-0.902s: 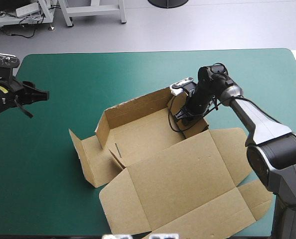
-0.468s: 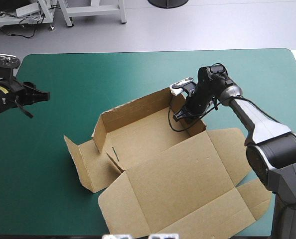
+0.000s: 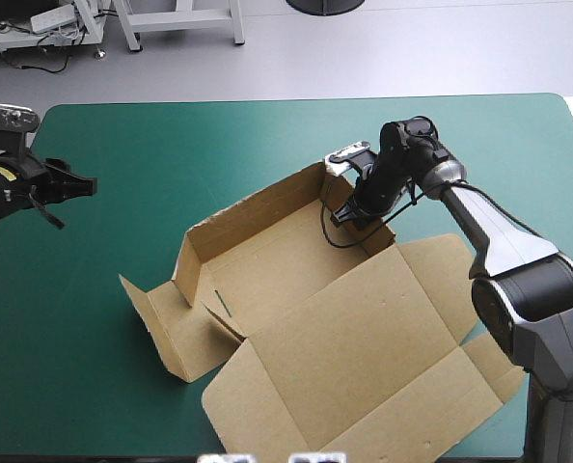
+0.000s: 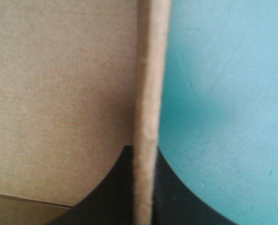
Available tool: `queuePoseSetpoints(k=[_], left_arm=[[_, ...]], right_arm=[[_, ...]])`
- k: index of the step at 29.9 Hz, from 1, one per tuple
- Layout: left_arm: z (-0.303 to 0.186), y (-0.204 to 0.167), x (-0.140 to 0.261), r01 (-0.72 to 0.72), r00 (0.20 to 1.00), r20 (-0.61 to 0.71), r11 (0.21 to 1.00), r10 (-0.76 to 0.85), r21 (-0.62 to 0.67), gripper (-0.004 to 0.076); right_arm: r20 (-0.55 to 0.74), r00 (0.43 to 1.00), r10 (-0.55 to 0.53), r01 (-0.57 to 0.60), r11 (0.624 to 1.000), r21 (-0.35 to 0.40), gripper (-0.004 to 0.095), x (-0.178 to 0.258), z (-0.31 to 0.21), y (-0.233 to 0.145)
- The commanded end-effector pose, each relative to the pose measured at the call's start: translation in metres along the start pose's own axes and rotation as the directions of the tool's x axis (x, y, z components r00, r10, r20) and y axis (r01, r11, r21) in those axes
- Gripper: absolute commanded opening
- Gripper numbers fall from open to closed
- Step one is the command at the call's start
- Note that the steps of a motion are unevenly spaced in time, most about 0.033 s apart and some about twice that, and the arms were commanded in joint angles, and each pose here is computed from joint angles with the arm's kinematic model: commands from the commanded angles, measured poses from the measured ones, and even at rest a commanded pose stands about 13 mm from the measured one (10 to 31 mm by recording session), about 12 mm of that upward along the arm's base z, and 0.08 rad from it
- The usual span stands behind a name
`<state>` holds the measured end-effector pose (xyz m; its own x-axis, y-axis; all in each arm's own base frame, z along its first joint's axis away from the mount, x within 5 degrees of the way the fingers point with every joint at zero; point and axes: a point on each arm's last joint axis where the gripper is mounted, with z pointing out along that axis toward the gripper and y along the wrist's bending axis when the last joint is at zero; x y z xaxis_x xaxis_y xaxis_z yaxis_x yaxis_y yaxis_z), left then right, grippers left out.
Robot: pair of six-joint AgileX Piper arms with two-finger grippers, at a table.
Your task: Fold the box
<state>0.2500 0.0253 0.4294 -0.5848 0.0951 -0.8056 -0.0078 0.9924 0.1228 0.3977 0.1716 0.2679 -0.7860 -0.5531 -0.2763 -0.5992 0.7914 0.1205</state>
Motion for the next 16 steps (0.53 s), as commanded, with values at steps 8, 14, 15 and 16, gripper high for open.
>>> queuePoseSetpoints(k=[8, 14, 15, 16], left_arm=[[-0.025, 0.001, -0.014, 0.021, 0.989, 0.144, 1.000, -0.021, -0.002, 0.0318], [-0.038, 0.001, -0.013, 0.018, 0.986, 0.167, 1.000, -0.016, -0.009, 0.0318], [-0.039, 0.001, -0.013, 0.016, 0.986, 0.164, 1.000, -0.014, -0.014, 0.0318], [-0.040, 0.001, -0.013, 0.019, 0.986, 0.167, 1.000, -0.016, -0.014, 0.0318]], right_arm=[[0.451, 0.890, 0.062, -0.044, 0.998, -0.050, -0.0025, 0.014, -0.166, -0.017], [0.572, 0.819, 0.053, -0.071, 0.997, 0.010, -0.0025, 0.047, -0.227, -0.022], [0.588, 0.808, 0.042, -0.071, 0.997, 0.027, -0.0025, 0.053, -0.236, -0.020], [0.604, 0.796, 0.037, -0.072, 0.997, 0.035, -0.0025, 0.058, -0.244, -0.017]])
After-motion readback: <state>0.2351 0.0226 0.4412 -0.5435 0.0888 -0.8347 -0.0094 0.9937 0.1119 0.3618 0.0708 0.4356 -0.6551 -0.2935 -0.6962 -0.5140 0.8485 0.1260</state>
